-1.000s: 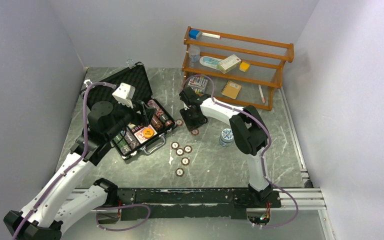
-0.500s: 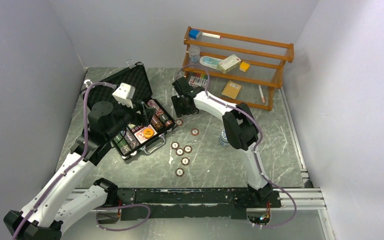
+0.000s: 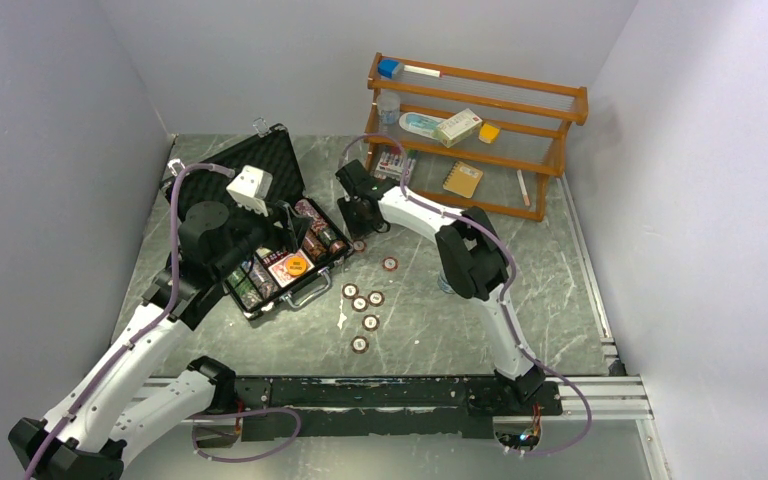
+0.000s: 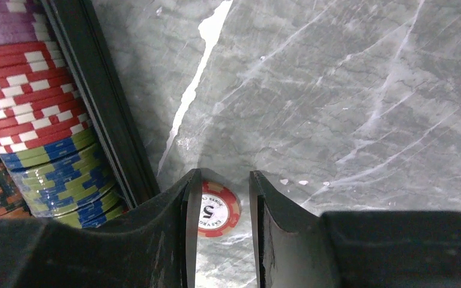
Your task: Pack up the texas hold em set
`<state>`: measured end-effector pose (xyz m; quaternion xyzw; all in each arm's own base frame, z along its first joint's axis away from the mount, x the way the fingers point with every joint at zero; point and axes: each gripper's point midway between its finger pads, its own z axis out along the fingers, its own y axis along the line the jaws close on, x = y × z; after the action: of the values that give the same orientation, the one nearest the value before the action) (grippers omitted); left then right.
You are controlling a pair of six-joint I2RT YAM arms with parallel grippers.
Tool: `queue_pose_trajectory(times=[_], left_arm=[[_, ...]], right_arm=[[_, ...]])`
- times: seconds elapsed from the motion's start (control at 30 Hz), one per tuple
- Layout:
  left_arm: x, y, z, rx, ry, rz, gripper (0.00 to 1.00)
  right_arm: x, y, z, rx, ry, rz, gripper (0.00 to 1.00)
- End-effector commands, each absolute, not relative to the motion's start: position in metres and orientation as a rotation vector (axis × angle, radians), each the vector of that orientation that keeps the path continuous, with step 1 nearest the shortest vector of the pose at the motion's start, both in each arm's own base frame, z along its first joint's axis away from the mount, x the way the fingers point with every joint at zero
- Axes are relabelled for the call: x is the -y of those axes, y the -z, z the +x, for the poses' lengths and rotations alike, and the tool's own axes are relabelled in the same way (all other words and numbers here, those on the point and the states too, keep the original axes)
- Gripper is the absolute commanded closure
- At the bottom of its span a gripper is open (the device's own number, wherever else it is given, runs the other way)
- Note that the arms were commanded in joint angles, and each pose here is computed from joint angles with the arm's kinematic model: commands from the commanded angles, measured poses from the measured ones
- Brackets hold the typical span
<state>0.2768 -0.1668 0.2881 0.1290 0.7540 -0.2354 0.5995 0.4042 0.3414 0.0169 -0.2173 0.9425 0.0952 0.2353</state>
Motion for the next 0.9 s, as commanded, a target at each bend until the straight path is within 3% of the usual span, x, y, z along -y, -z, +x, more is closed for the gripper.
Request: queue_pose_trajectory(times=[0.0,0.3,0.57,0.87], left_arm=[[0.167,-0.297,0.276,-1.728,0.541,0.307,0.24],[0.168,-0.298,0.276,-1.725,0.548,0.308,0.24],[0.167,-0.297,0.276,-1.73,0.544,0.303,0.24],[0.163,-0.299,0.276,-1.724,0.531,0.286,0.24]], right_arm=[[-0.321,0.003,0.364,-2.701,-0.172,-0.73,0.62],[-0.294,-0.01,0.318,-2.789,-0.184,-0.778,0.65],[-0.286,-0.003,0.306,-2.852,-0.147,-0.823,0.44],[-0.291,0.005,0.289,-2.88,-0.179,-0.94,0.43]])
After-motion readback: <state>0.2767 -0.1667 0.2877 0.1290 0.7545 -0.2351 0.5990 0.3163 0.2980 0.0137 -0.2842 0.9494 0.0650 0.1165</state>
